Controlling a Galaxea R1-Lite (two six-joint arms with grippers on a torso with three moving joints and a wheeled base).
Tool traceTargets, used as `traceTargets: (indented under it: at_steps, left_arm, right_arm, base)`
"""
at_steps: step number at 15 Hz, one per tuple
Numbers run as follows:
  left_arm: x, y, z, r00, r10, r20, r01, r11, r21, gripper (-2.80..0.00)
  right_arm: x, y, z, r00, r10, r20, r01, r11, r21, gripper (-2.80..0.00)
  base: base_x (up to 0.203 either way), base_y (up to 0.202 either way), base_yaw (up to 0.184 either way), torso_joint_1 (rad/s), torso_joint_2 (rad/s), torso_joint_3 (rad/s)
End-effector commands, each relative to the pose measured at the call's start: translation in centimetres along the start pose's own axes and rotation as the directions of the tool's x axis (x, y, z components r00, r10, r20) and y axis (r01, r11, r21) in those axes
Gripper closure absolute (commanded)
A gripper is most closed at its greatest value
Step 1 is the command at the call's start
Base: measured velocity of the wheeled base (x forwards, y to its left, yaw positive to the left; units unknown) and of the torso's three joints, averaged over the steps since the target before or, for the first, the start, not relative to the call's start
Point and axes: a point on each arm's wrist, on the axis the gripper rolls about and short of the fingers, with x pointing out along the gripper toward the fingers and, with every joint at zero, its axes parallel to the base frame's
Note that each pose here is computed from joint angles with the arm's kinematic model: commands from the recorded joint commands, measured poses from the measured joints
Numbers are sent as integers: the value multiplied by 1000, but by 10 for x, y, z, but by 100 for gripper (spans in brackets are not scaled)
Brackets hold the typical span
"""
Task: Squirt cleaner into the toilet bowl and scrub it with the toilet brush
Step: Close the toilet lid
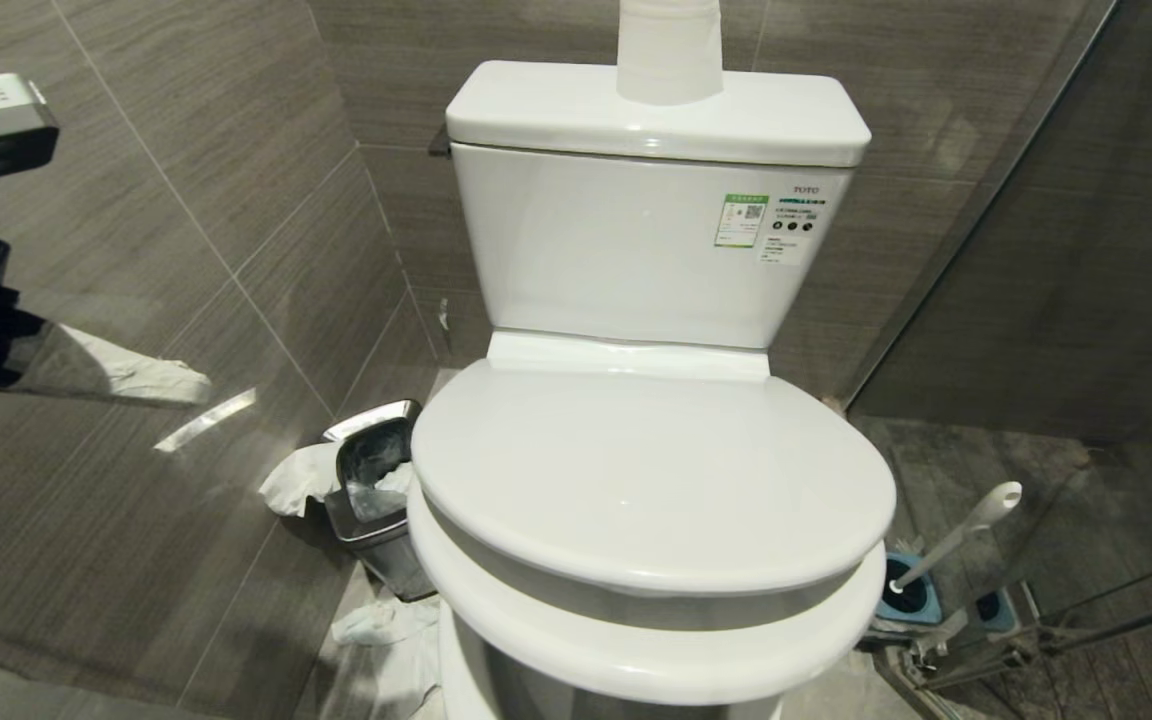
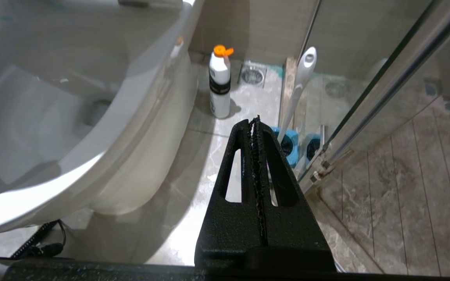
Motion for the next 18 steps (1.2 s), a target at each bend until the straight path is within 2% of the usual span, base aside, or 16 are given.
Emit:
traceTargets:
  at_steps: [1, 6, 9, 11, 13, 15, 18]
  left_arm:
    - [0, 0, -1, 1000, -2, -4, 2, 1000, -5, 0]
    - [-3, -2, -3, 1000, -6, 1, 6, 1000, -7, 0]
    - [-2, -5, -5, 1000, -17, -7, 17, 1000, 18, 0]
    - [6, 0, -9, 999, -16, -49, 16, 1000, 2, 0]
    - [14, 1, -8, 997, -10, -72, 18, 995, 101, 0]
    - [23, 2, -2, 997, 31, -71, -17, 982, 186, 0]
    - [43, -10, 12, 990, 141, -13, -130, 941, 312, 0]
  right_arm:
    - [0, 0, 0, 1000, 1, -1, -1, 1000, 0, 0]
    - [0, 0, 0, 1000, 0, -1, 0, 1000, 0, 0]
    - [0, 0, 0, 1000, 1, -1, -1, 1000, 0, 0]
    - [0, 0, 0, 1000, 0, -1, 0, 1000, 0, 0]
    - [0, 0, 0, 1000, 1, -1, -1, 1000, 0, 0]
    - [0, 0, 0, 1000, 1, -1, -1, 1000, 0, 0]
    - [0, 0, 0, 1000, 1, -1, -1, 1000, 0, 0]
  base:
    - [0, 0, 0, 0, 2, 205]
    - [0, 0, 0, 4, 1, 117]
    - [0, 0, 0, 0, 0, 0]
    - [0, 0, 0, 0, 0, 0]
    - [0, 0, 0, 0, 0, 0]
    - [0, 0, 0, 0, 0, 0]
    - [0, 0, 0, 0, 0, 0]
